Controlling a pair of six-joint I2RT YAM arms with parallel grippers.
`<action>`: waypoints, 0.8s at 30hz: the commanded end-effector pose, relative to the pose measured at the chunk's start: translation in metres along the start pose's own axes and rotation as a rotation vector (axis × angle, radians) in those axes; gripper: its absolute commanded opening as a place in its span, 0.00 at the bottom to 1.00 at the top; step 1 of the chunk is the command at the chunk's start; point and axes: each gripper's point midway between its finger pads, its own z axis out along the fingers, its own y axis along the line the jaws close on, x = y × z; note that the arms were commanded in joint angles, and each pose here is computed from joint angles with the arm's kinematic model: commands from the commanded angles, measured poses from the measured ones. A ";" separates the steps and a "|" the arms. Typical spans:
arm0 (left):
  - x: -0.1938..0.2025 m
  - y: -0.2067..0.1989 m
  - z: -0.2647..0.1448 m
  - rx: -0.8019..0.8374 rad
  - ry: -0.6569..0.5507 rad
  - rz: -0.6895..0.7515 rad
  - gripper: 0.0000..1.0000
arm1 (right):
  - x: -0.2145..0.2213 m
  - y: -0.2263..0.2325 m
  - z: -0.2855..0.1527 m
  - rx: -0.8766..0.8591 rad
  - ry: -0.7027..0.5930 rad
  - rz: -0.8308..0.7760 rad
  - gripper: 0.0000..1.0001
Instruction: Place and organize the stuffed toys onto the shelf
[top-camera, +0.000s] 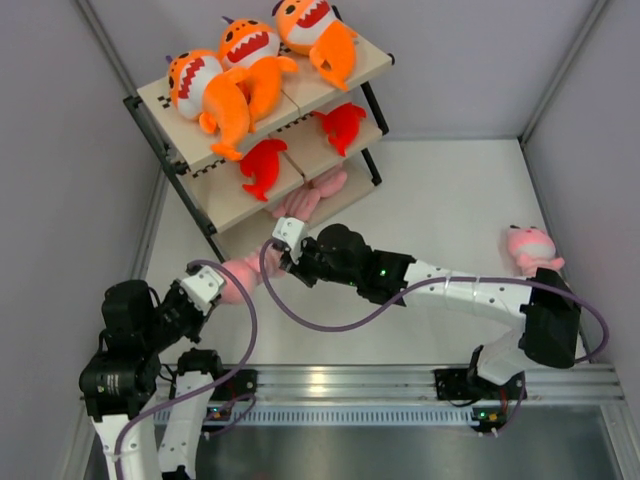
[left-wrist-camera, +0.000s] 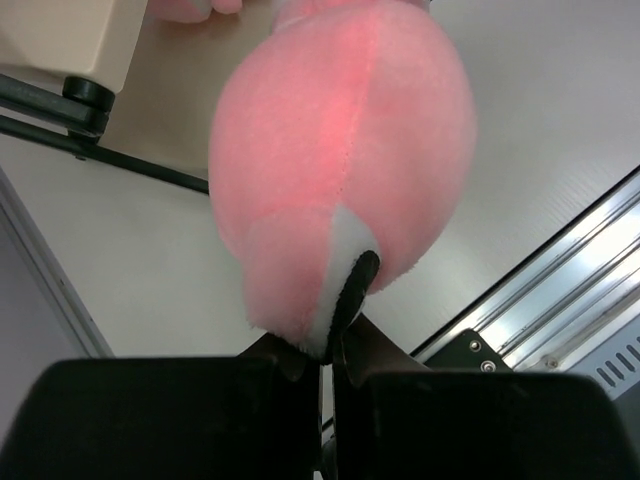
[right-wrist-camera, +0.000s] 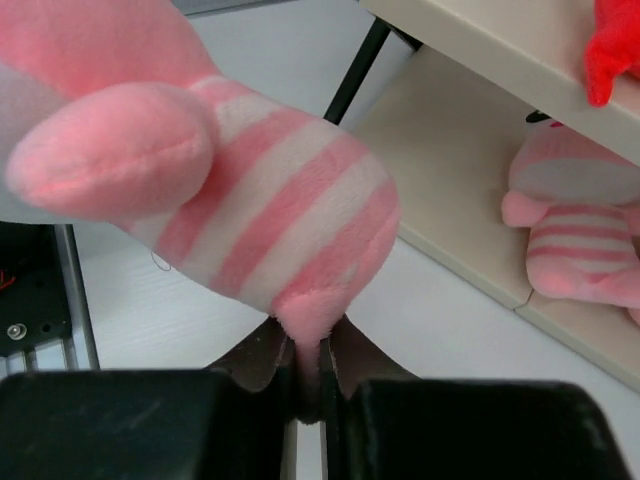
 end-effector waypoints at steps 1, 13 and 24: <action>-0.004 0.010 -0.002 -0.047 0.007 -0.010 0.00 | -0.039 0.000 -0.003 0.015 -0.088 0.080 0.00; 0.023 0.077 -0.019 -0.436 0.161 -0.059 0.99 | 0.064 0.003 -0.040 -0.108 0.056 0.674 0.00; 0.031 0.088 -0.020 -0.502 0.195 -0.085 0.99 | 0.112 0.009 -0.008 -0.163 0.068 1.223 0.00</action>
